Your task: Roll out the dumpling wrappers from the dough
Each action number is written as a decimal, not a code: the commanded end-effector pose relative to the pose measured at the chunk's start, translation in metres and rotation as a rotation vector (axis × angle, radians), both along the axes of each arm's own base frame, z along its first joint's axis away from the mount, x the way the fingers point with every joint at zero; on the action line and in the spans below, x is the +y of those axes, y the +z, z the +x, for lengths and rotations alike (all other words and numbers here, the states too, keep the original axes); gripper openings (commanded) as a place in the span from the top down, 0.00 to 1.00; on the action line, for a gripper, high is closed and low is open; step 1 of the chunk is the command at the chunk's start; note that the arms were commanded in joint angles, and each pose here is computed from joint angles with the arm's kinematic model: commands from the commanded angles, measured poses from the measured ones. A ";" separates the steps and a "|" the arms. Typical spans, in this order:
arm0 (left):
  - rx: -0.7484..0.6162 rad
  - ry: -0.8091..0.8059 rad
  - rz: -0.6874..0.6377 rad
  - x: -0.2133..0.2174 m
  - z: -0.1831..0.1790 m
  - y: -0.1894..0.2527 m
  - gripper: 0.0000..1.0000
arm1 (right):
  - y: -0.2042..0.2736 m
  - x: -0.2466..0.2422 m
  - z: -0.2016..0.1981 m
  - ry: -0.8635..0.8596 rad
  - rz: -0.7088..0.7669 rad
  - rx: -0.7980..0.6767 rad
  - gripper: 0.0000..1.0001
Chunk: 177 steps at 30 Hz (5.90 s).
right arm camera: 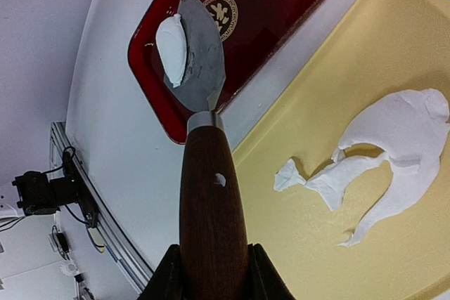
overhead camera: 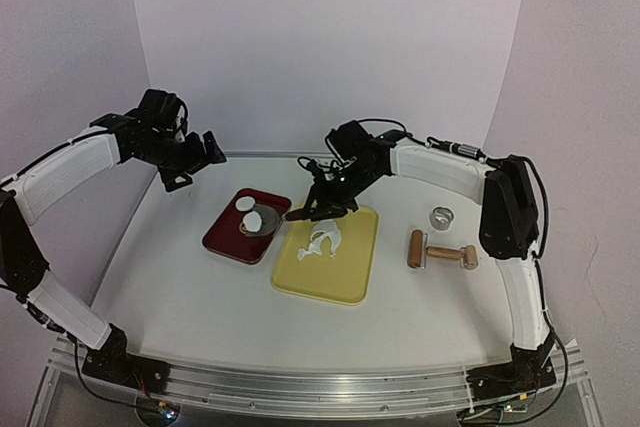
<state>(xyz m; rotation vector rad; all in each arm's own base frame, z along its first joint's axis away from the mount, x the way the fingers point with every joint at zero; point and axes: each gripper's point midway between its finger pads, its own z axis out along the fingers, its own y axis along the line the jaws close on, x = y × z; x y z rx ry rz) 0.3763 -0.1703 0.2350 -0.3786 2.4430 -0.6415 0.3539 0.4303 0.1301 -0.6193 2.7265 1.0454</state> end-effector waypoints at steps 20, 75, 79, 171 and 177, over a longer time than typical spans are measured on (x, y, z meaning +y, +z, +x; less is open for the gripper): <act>-0.062 0.061 -0.049 0.014 -0.021 0.028 0.01 | 0.013 0.021 -0.001 0.203 -0.311 -0.498 1.00; -0.073 0.142 -0.052 0.031 -0.035 0.032 0.01 | 0.120 0.026 0.011 0.087 -0.505 -1.135 1.00; -0.083 0.153 -0.045 0.035 -0.038 0.035 0.01 | 0.147 0.016 0.009 0.010 -0.449 -1.125 1.00; -0.264 0.287 0.146 0.085 -0.041 0.028 0.00 | 0.058 -0.366 0.084 -0.823 -0.407 -0.355 0.02; -0.464 0.312 0.181 0.098 -0.041 0.083 0.00 | 0.143 -0.396 0.045 -0.969 -0.293 -0.795 0.02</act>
